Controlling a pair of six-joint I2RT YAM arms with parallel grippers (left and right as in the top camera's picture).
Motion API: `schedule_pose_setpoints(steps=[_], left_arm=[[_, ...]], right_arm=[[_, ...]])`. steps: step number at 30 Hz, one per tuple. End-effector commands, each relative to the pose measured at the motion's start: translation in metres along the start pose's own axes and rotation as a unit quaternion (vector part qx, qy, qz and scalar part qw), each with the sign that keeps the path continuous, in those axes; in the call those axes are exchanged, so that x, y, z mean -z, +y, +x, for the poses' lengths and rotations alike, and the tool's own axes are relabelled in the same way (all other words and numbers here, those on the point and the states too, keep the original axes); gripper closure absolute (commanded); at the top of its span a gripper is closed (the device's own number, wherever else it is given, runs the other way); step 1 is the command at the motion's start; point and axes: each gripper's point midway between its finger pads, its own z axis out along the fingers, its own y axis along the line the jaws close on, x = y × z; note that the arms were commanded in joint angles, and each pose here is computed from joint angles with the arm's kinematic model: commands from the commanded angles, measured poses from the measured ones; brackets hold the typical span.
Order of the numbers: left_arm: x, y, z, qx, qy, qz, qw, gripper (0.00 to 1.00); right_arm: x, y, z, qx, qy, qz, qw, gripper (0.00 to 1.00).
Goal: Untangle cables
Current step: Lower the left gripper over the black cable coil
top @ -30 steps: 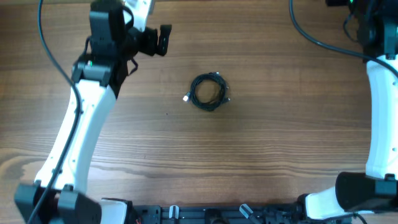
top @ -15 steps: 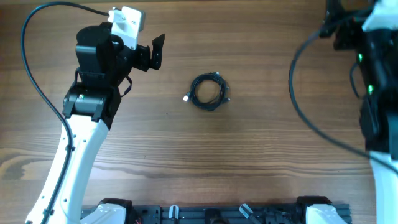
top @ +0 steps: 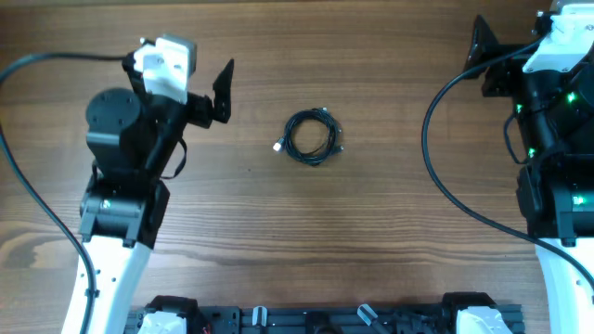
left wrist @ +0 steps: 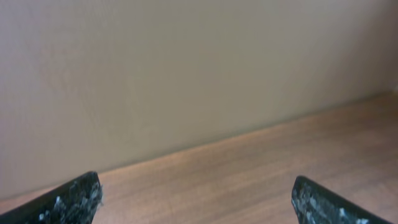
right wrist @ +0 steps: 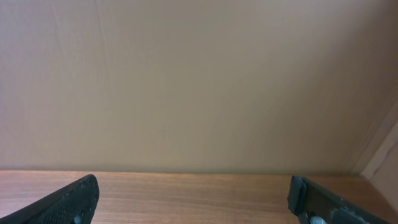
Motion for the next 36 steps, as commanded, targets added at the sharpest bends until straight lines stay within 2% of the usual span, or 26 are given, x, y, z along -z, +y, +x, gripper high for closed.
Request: schedule_pose_setpoints(steps=[1, 9, 13, 19, 21, 22, 24, 29, 36], left_arm=[[0.001, 0.001, 0.033, 0.007, 0.012, -0.009, 1.000, 0.00], [0.001, 0.001, 0.041, 0.007, 0.013, -0.011, 1.000, 0.00], [0.001, 0.007, 0.041, 0.008, 0.013, -0.029, 0.999, 0.00], [0.001, 0.014, 0.045, 0.088, 0.017, -0.052, 0.995, 0.00], [0.000, 0.013, 0.058, 0.116, 0.041, -0.053, 0.991, 0.00], [-0.003, 0.012, 0.077, 0.141, 0.076, -0.054, 0.986, 0.00], [-0.007, 0.007, 0.095, 0.150, 0.107, -0.045, 0.982, 0.00], [-0.026, -0.028, 0.147, 0.178, 0.197, 0.045, 0.963, 0.00], [-0.047, -0.052, 0.194, 0.205, 0.258, 0.107, 0.938, 0.00]], right_arm=[[-0.001, -0.001, 0.010, -0.010, 0.008, 0.006, 1.000, 0.00], [-0.011, 0.000, 0.037, -0.013, 0.022, 0.005, 1.000, 0.00], [-0.011, 0.001, 0.051, -0.050, 0.047, 0.005, 0.998, 0.00], [-0.012, 0.001, 0.062, -0.047, 0.067, 0.007, 0.997, 0.01], [-0.012, 0.001, 0.063, -0.048, 0.070, 0.006, 0.996, 0.00], [-0.014, 0.001, 0.067, -0.047, 0.076, 0.006, 0.996, 0.00], [-0.016, 0.001, 0.071, -0.049, 0.082, 0.007, 0.995, 0.00], [-0.018, 0.003, 0.083, -0.049, 0.105, 0.003, 0.993, 0.00], [-0.015, 0.007, 0.099, -0.053, 0.139, -0.007, 0.989, 0.00]])
